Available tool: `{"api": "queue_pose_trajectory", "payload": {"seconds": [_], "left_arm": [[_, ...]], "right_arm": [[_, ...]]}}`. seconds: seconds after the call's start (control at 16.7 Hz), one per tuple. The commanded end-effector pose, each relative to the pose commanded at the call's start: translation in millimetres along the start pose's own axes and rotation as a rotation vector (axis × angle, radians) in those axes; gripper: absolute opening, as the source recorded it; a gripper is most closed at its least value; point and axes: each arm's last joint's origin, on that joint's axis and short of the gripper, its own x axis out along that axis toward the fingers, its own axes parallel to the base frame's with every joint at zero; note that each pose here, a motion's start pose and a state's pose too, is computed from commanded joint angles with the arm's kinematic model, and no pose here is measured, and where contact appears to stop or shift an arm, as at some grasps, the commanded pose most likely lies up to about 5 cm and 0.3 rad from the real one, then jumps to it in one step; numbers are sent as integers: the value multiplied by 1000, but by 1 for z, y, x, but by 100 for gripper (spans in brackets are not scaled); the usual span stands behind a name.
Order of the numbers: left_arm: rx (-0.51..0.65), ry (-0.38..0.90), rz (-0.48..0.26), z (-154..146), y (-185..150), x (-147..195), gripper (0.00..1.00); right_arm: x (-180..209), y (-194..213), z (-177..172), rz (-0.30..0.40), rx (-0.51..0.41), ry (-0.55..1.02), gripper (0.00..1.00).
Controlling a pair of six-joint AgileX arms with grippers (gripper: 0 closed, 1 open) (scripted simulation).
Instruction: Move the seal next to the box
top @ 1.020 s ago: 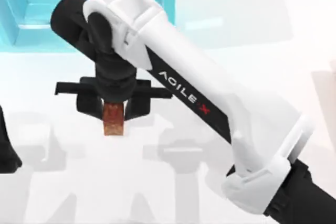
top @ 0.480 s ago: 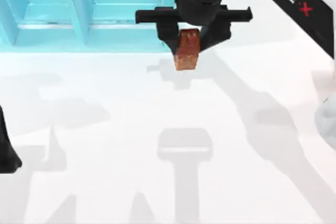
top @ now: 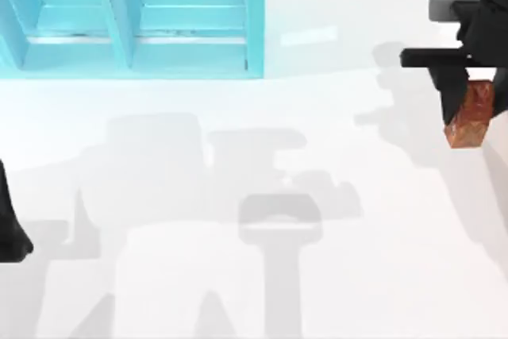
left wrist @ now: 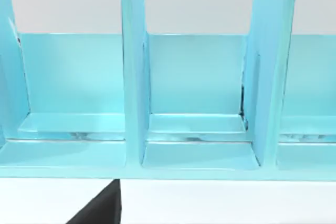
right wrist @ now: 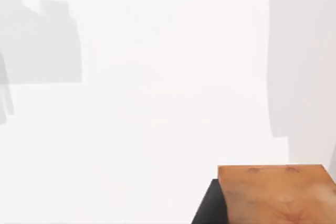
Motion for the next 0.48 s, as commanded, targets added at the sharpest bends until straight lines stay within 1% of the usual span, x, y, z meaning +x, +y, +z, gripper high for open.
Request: {"api": "queue_pose_trajectory", "payload": {"seconds": [0.12,0.24,0.36,0.48], "left_arm": [[0,0,0,0,0,0,100],[0,0,0,0,0,0,100],[0,0,0,0,0,0,100],[0,0,0,0,0,0,100]], "right_arm": [[-8,-39,-14,1,25,-39,0],[-14,-62,-22,-8,30,-99,0],[-18,-72,-25,-17,29,-137,0],[-18,-72,-25,-17,30,-139,0]]}}
